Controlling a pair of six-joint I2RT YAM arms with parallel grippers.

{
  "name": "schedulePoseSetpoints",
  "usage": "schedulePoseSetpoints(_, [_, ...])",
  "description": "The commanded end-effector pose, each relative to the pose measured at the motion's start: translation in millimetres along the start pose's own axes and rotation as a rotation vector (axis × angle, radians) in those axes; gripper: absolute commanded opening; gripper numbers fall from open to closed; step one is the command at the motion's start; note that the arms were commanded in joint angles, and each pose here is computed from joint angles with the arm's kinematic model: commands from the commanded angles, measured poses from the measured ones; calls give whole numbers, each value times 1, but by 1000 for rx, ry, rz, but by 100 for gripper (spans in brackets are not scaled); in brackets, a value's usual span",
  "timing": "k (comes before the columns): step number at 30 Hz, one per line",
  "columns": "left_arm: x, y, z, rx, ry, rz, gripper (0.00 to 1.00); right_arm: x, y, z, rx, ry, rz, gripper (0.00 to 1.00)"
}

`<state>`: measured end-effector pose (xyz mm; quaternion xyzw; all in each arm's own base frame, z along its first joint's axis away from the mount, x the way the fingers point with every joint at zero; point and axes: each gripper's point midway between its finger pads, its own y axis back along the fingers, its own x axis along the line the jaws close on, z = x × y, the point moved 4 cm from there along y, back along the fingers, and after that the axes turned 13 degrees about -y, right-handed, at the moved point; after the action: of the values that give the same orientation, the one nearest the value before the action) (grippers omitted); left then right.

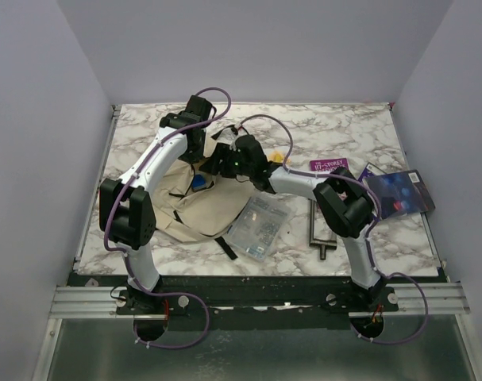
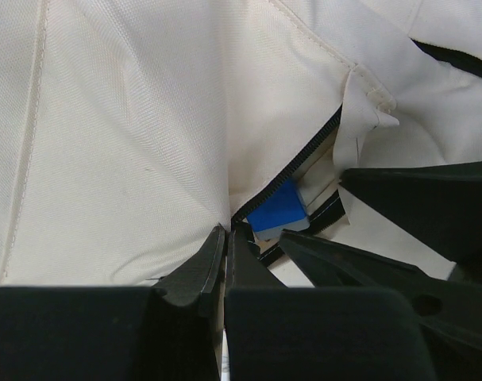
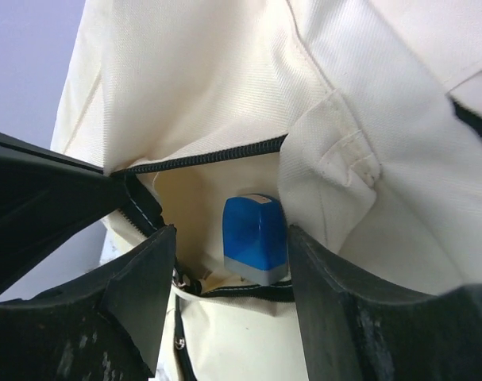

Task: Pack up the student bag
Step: Place the stationery in the student bag, then pick up the stationery from the center of the board.

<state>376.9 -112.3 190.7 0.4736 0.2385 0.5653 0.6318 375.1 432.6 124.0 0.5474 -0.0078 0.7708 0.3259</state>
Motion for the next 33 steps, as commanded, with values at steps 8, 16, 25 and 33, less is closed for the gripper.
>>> schedulePoseSetpoints(8, [-2, 18, 11, -64, 20, -36, 0, -19, 58, 51, -223, 89, -239, 68])
schedulePoseSetpoints(16, [-3, 17, 10, -60, 19, -37, 0, -98, 114, 89, -500, -40, -719, 77])
schedulePoseSetpoints(25, [-4, 16, 10, -57, 18, -46, 0, -138, 141, 106, -540, 22, -889, 62])
schedulePoseSetpoints(33, [-3, 15, 9, -52, 11, -34, 0, -153, 122, 116, -508, 92, -949, 60])
